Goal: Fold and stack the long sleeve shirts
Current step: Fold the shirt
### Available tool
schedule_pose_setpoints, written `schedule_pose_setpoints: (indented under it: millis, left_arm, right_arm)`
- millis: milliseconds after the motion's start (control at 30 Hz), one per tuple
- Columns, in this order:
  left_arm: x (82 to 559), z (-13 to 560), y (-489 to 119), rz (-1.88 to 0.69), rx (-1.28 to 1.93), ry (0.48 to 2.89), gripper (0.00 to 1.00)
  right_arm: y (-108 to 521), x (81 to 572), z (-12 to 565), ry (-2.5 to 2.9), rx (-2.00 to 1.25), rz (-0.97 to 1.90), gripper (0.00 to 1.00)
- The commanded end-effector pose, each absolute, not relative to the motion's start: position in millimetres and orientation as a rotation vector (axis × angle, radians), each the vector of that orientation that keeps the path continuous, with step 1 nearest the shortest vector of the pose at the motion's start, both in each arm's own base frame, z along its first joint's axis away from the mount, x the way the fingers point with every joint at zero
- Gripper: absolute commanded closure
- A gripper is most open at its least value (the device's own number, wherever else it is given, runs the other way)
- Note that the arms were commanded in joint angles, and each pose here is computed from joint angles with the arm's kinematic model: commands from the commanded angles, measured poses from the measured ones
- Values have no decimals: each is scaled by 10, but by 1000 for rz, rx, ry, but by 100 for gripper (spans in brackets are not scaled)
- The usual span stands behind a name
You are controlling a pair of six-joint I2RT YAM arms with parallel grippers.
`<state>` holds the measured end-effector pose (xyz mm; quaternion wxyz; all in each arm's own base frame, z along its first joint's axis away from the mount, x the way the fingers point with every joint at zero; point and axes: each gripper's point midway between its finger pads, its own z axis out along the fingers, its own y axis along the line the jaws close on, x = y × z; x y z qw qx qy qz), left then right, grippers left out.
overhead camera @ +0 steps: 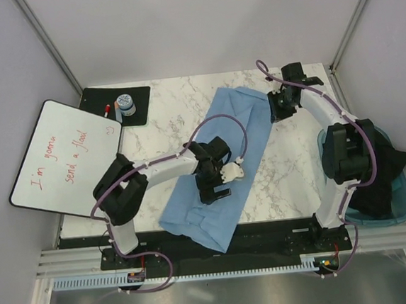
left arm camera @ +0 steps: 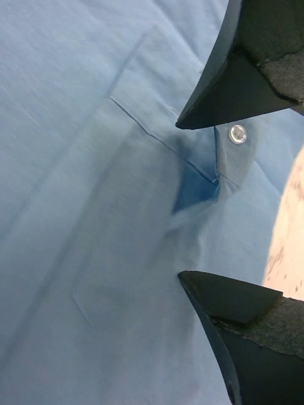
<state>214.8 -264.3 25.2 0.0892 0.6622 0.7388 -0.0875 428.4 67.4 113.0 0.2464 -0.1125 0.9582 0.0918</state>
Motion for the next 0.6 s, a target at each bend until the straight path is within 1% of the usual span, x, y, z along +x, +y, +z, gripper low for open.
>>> schedule_pose_setpoints:
  millis: [0, 67, 133, 167, 200, 267, 300, 333, 400, 467, 500, 533, 567]
  left_arm:
    - [2314, 1001, -2782, -563, 1522, 2367, 1]
    - [2514, 1324, -2737, -656, 1368, 2335, 1]
    - [2622, 1750, -2743, -738, 1254, 2207, 1]
    - [2706, 1820, -2652, -738, 1189, 2185, 1]
    - [2768, 2080, -2560, -677, 1116, 2110, 1]
    - [2946, 2247, -2422, -651, 945, 2036, 1]
    - [2886, 2372, -2414, -724, 932, 1982, 1]
    - [2912, 2590, -2282, -748, 843, 1890, 1]
    - [2934, 2712, -2141, -726, 748, 1850, 1]
    - [2952, 2809, -1921, -648, 601, 1870, 1]
    - [2994, 2797, -1816, -588, 549, 1886, 1]
    - [2983, 2772, -1767, -554, 572, 1885, 1]
    - [2946, 2701, -1743, -532, 616, 1905, 1]
  right_arm:
    - [1040, 4275, 981, 2637, -324, 428, 75]
    - [1136, 4240, 792, 2670, -351, 428, 76]
    - [1290, 4206, 649, 2691, -403, 428, 76]
    - [1390, 4184, 492, 2720, -437, 422, 77]
    - [1437, 4224, 453, 2721, -454, 416, 77]
    - [1467, 4258, 229, 2755, -493, 351, 79]
    - [1540, 4321, 224, 2738, -525, 323, 79]
    - [1558, 4349, 106, 2750, -548, 293, 80]
    - [1633, 4534, 148, 2708, -569, 256, 80]
    - [1698, 4678, 22, 2703, -592, 233, 80]
    - [1783, 4958, 212, 2623, -593, 200, 80]
    - [1796, 5044, 29, 2644, -602, 175, 80]
    - [1841, 5185, 44, 2614, -622, 151, 80]
